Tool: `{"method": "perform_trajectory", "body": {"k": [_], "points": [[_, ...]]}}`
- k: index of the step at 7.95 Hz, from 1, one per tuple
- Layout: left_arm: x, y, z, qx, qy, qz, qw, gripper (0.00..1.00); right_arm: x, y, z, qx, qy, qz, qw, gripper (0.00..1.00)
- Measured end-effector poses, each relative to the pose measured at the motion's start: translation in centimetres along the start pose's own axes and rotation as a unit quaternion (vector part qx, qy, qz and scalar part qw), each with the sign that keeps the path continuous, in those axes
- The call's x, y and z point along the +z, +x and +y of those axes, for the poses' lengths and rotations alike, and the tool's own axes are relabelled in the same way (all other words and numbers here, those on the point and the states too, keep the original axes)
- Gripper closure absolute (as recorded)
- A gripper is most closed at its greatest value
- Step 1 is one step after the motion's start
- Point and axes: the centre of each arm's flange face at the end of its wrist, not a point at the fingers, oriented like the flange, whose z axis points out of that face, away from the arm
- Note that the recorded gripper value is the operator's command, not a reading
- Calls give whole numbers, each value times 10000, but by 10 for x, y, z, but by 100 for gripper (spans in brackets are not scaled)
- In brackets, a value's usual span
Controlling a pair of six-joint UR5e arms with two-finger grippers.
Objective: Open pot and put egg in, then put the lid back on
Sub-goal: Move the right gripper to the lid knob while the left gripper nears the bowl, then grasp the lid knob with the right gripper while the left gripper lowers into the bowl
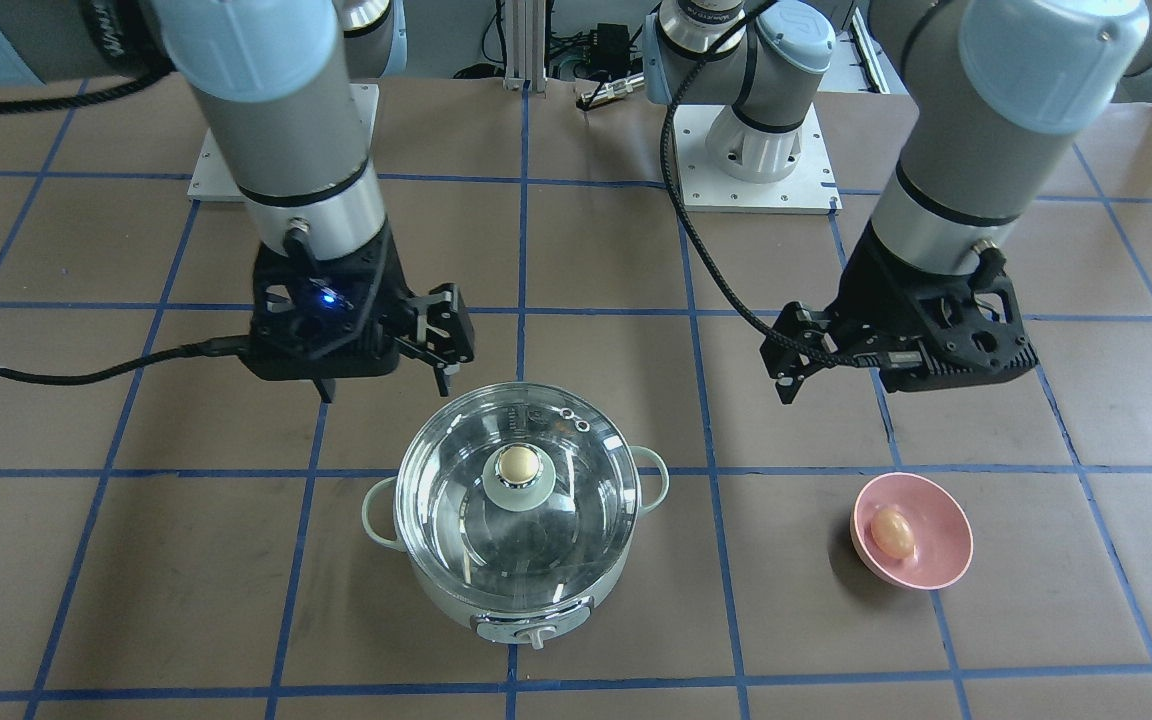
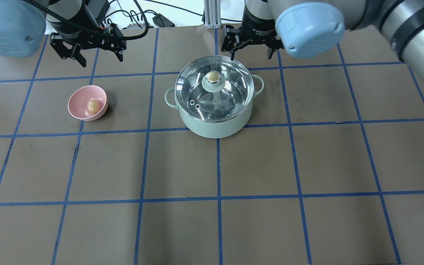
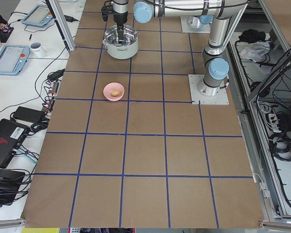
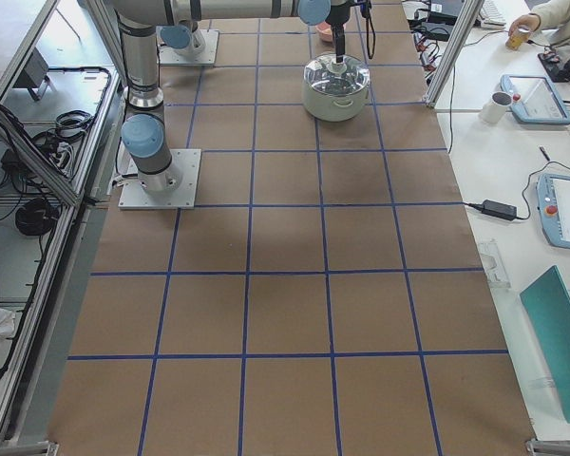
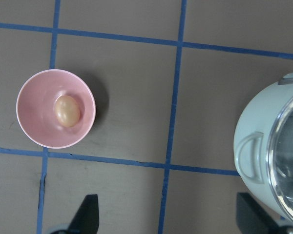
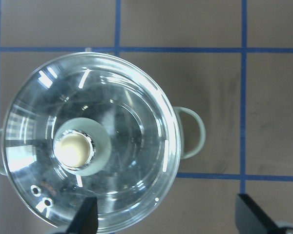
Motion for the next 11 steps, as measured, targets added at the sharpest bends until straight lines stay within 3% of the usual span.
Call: {"method": "perform_trajectory", "body": {"k": [2,4,7,11], "points": [[25,-47,-25,34,-50,-67,10000,0,30,-40,-11,92,242,-151,9996,0],[54,-88,-48,69,-39,-121,9999,0,62,-50,-20,134,186,-169,9996,0],[127,-121,-77,288,-4,-158,9995,0,95,-58,-28,196,60,-158,9997,1],[193,-147,-72,852,-354,-108,9957,0,108,-70,-25,140,-32,-179,9997,4]]}}
